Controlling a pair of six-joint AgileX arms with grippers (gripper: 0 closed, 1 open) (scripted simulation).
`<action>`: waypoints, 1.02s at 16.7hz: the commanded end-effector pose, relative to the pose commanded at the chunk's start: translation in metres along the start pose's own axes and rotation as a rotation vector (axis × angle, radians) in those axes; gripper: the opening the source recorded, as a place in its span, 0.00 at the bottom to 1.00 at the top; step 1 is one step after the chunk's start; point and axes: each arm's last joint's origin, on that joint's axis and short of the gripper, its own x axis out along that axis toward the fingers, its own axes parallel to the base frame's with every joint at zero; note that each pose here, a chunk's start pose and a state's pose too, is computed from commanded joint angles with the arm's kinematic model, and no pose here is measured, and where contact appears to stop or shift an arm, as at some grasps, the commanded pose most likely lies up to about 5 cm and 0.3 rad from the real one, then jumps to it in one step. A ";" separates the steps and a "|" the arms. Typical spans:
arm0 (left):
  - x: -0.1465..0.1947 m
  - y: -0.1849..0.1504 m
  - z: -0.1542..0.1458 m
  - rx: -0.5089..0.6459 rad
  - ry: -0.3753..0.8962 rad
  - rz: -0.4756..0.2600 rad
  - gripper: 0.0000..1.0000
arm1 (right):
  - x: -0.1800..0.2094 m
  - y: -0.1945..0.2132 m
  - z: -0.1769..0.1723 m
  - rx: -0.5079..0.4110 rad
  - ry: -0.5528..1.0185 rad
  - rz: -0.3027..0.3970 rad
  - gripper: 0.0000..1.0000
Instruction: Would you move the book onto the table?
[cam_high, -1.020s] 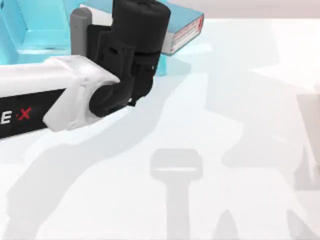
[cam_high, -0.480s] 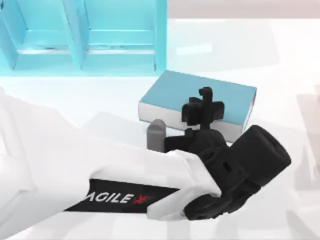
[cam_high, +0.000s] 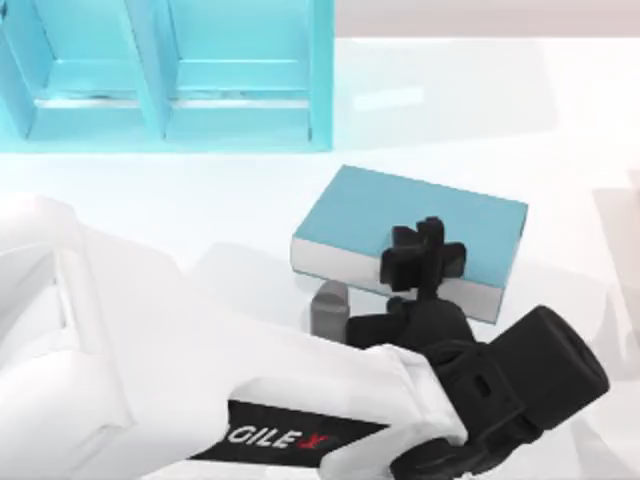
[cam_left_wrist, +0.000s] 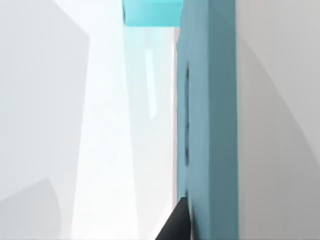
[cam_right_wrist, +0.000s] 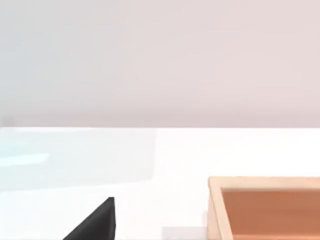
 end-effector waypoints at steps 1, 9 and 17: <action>0.001 0.001 0.001 0.005 -0.001 0.005 0.00 | 0.000 0.000 0.000 0.000 0.000 0.000 1.00; -0.003 0.003 0.001 0.007 -0.003 0.005 0.00 | 0.000 0.000 0.000 0.000 0.000 0.000 1.00; 0.005 0.032 0.001 0.008 -0.003 0.005 0.00 | 0.000 0.000 0.000 0.000 0.000 0.000 1.00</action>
